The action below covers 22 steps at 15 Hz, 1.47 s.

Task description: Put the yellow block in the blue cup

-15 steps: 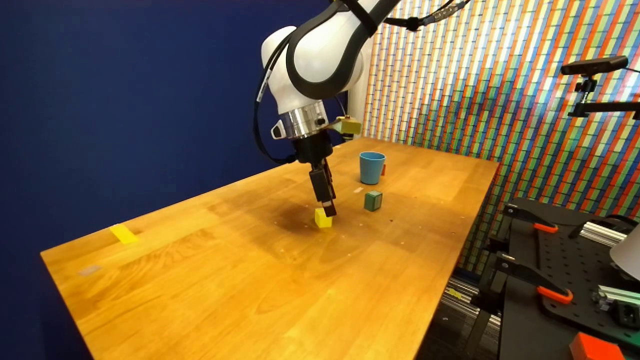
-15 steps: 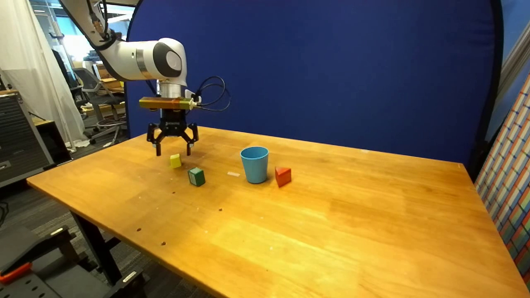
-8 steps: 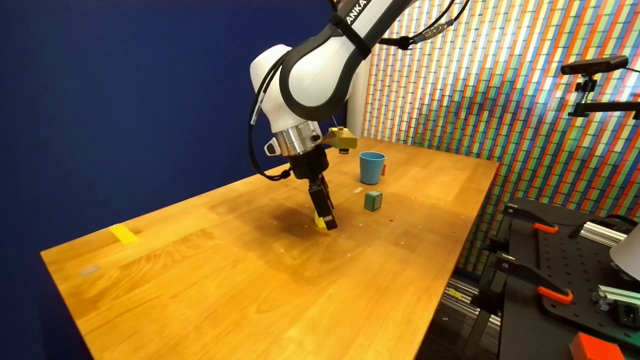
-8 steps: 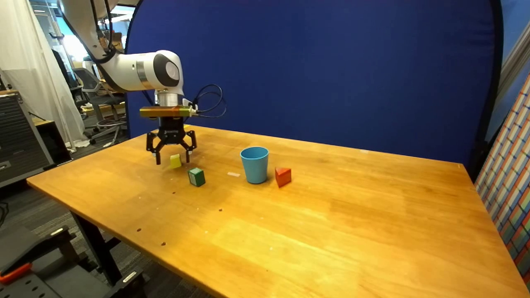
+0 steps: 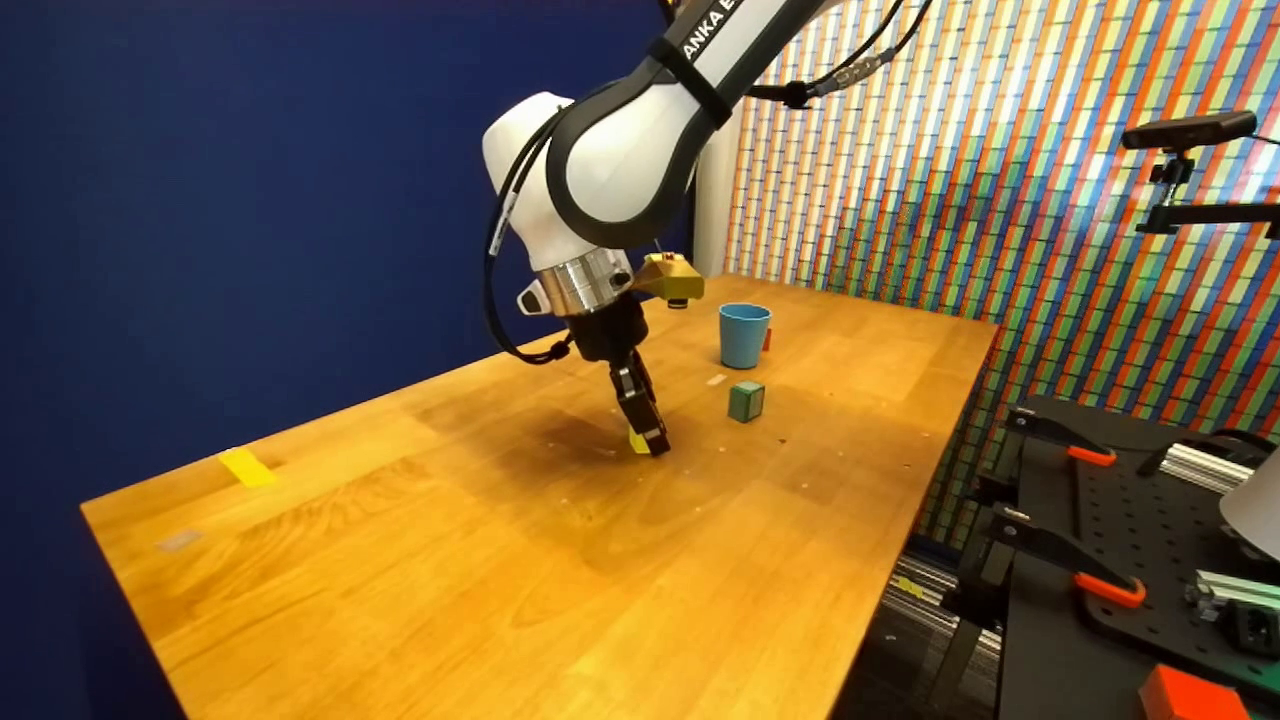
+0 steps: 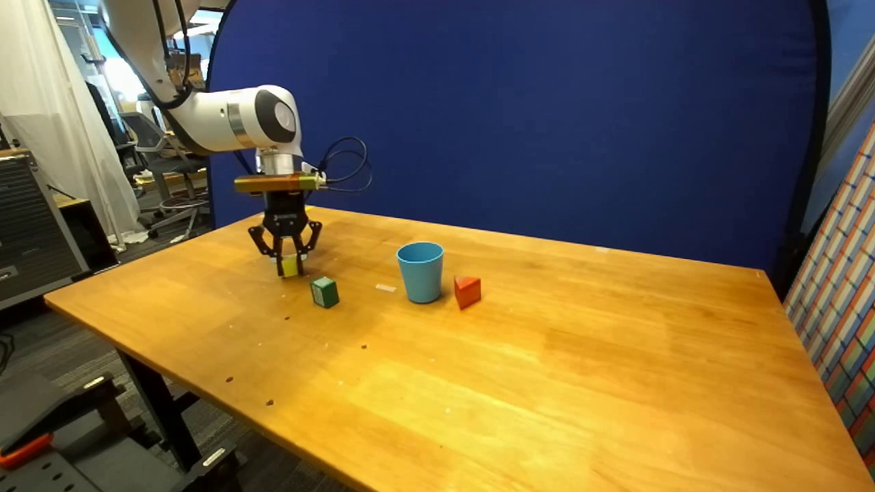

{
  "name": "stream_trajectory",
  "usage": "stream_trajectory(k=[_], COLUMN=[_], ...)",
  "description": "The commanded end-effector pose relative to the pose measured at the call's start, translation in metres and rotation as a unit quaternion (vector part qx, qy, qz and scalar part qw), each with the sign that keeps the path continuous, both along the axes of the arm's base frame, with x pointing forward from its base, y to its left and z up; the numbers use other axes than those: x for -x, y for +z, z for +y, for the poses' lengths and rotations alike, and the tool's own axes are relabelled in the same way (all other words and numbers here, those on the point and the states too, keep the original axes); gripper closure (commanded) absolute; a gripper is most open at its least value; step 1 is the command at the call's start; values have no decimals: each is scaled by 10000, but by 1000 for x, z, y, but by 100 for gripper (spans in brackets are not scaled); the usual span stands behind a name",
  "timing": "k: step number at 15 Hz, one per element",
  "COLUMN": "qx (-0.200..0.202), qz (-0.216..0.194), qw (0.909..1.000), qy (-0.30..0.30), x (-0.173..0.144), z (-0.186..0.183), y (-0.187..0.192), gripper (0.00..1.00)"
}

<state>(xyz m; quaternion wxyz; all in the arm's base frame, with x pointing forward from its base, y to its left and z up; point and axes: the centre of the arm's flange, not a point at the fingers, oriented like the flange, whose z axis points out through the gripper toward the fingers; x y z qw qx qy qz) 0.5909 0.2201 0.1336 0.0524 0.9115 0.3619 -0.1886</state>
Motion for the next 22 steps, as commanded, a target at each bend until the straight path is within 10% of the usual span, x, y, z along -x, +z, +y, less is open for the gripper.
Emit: stream_trajectory(k=[1,6,12,22], qx=[71,-91,-103,-294], qz=[6,-442,-874,-627], qw=[9999,9902,9558,9149], qy=[-99,-1318,-2807,-3977], x=[-15,-19,-29,-27], z=[-7,-104,-231,-310], y=[13,81,141,117], gripper=[85,83,83,83])
